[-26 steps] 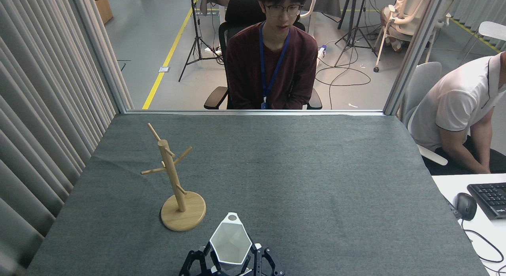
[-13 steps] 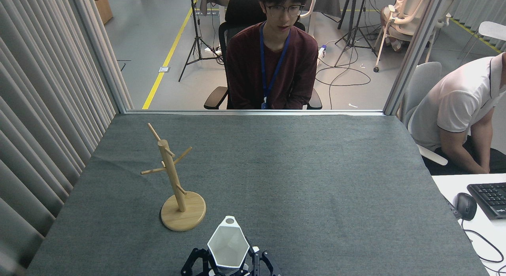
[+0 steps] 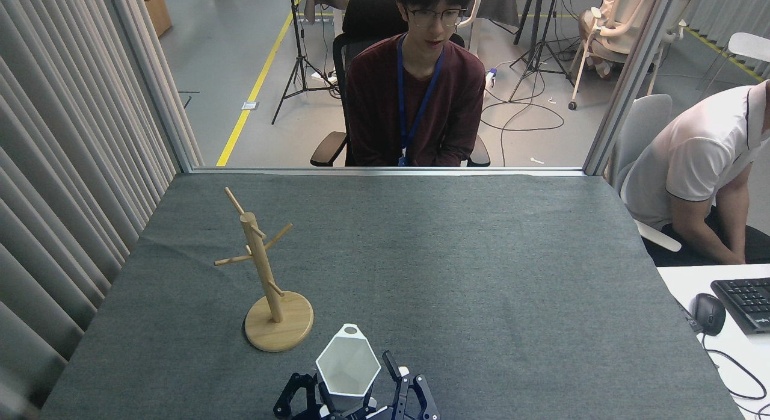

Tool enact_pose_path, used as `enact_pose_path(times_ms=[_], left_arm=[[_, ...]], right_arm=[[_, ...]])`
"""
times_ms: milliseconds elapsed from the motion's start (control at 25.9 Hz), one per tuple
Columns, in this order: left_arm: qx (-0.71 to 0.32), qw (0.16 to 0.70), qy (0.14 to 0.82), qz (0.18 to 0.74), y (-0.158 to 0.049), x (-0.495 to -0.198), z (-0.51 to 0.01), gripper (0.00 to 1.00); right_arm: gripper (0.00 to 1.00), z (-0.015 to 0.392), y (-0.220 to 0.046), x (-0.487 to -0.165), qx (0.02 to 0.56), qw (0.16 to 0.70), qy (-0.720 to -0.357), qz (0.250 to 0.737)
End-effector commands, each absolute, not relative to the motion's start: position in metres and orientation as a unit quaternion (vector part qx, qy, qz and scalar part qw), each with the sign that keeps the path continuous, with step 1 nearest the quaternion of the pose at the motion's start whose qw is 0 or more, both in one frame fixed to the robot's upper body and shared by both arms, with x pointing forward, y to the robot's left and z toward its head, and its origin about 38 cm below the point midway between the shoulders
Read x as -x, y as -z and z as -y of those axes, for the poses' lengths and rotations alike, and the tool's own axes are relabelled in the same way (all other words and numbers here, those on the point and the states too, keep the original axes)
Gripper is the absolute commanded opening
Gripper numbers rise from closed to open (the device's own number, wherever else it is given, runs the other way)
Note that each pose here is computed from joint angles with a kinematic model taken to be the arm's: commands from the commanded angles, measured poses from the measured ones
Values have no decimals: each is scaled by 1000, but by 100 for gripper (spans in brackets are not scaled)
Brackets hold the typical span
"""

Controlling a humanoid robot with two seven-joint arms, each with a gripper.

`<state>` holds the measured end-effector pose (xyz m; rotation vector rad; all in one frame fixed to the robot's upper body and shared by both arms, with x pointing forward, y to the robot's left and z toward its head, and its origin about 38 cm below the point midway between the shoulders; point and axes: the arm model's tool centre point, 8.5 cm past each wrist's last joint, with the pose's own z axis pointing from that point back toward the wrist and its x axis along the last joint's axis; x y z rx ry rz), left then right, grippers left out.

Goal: Hang cup on storage rack
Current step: 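Carry the cup with the left gripper toward the wooden stand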

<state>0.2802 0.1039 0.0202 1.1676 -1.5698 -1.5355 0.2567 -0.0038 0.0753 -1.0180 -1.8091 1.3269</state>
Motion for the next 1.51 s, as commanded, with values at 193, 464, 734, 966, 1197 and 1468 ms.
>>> enact_pose_path(times_ms=[193, 464, 734, 966, 1197, 1468], left_arm=[[-446, 318, 582, 601, -20, -279, -105, 57], [-453, 326, 578, 596, -19, -280, -105, 57], [-481, 334, 564, 582, -24, -288, -114, 57], [-520, 348, 548, 555, -23, -290, -142, 57], [-633, 376, 485, 472, -41, -316, -189, 56], [-723, 369, 466, 353, -39, -345, -247, 46]], right_arm=[[99, 52, -119, -293, 457, 365, -398, 707], [99, 151, -73, -325, 486, 496, -361, 622], [99, 176, -31, -304, 489, 507, -424, 570], [99, 178, -16, -293, 497, 496, -459, 544], [99, 181, -11, -294, 498, 491, -472, 536], [99, 182, -10, -296, 497, 490, -476, 535]])
